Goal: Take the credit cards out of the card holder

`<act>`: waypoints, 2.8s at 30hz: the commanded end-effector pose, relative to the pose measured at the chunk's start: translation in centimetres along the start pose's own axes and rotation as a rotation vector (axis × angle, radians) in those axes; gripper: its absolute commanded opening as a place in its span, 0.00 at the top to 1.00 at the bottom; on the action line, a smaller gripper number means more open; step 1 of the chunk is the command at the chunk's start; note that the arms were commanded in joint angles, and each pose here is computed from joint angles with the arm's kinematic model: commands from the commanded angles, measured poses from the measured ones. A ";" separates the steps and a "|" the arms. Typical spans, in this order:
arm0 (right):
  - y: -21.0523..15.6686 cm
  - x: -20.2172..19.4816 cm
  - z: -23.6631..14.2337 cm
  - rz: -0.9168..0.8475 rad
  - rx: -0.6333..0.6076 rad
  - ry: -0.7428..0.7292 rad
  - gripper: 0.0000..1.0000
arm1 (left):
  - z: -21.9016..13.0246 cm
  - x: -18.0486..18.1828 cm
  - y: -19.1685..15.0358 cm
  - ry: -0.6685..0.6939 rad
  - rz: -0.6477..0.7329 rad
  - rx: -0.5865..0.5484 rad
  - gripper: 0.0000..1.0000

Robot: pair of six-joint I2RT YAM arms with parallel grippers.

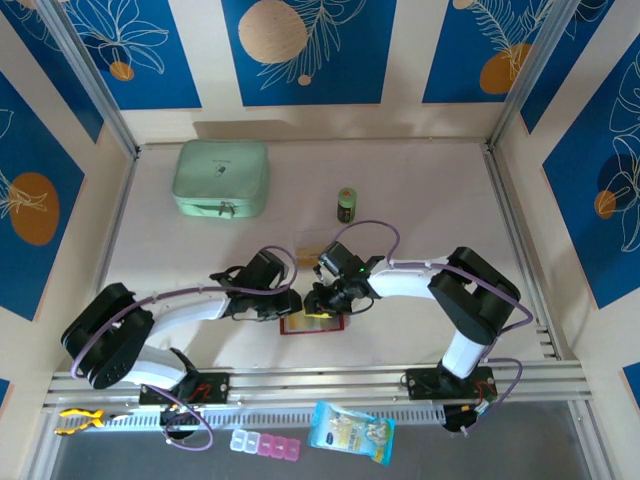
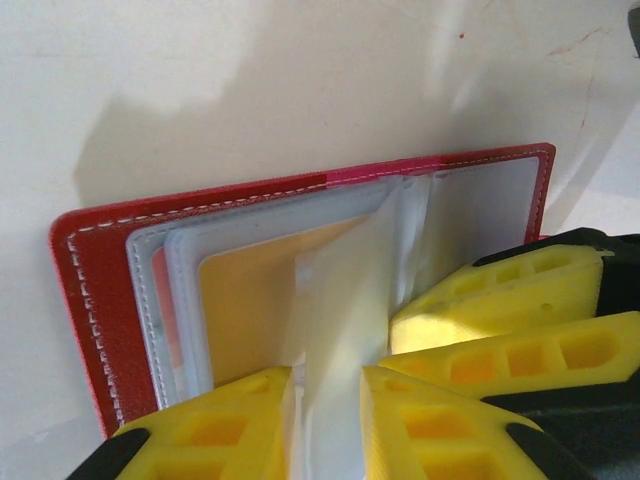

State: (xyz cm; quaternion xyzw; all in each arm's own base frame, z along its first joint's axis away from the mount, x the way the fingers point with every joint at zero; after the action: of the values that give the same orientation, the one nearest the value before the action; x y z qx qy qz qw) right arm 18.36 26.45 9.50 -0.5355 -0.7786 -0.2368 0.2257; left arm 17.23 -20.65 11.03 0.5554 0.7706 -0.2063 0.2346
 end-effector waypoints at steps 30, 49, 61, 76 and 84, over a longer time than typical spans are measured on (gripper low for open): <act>-2.2 -0.9 -6.4 0.023 -0.107 -0.049 0.72 | -0.6 -4.5 -0.7 -0.043 0.051 0.025 0.78; -4.2 -3.6 -10.1 0.071 -0.188 -0.043 0.71 | 3.0 -8.3 -1.1 -0.003 0.115 0.093 0.78; -4.8 -4.5 -10.8 0.093 -0.212 -0.030 0.68 | 5.6 -9.9 -1.0 0.010 0.136 0.141 0.78; -4.9 -4.5 -11.3 0.115 -0.224 -0.009 0.68 | 5.0 -10.2 -0.9 0.024 0.176 0.115 0.79; -4.5 -4.0 -11.0 0.116 -0.215 0.007 0.67 | 3.3 -9.1 -0.9 0.015 0.176 0.075 0.80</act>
State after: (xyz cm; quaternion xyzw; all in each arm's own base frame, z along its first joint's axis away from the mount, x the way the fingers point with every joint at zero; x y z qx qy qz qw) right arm 16.82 15.04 15.12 -0.6025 -0.7170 -0.3101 0.1635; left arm 19.79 -30.83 13.29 0.6259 0.7138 -0.2229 0.2215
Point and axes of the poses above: each hand's point on the last joint's axis, 136 mm out from that joint toward the fingers, its own z axis out along the fingers, its own x axis along the line the jaws close on, y = z × x, the point moved 9 cm from there along -z, back along the fingers, and after that the axes turned 14 degrees about -z, right-handed, at the moved point
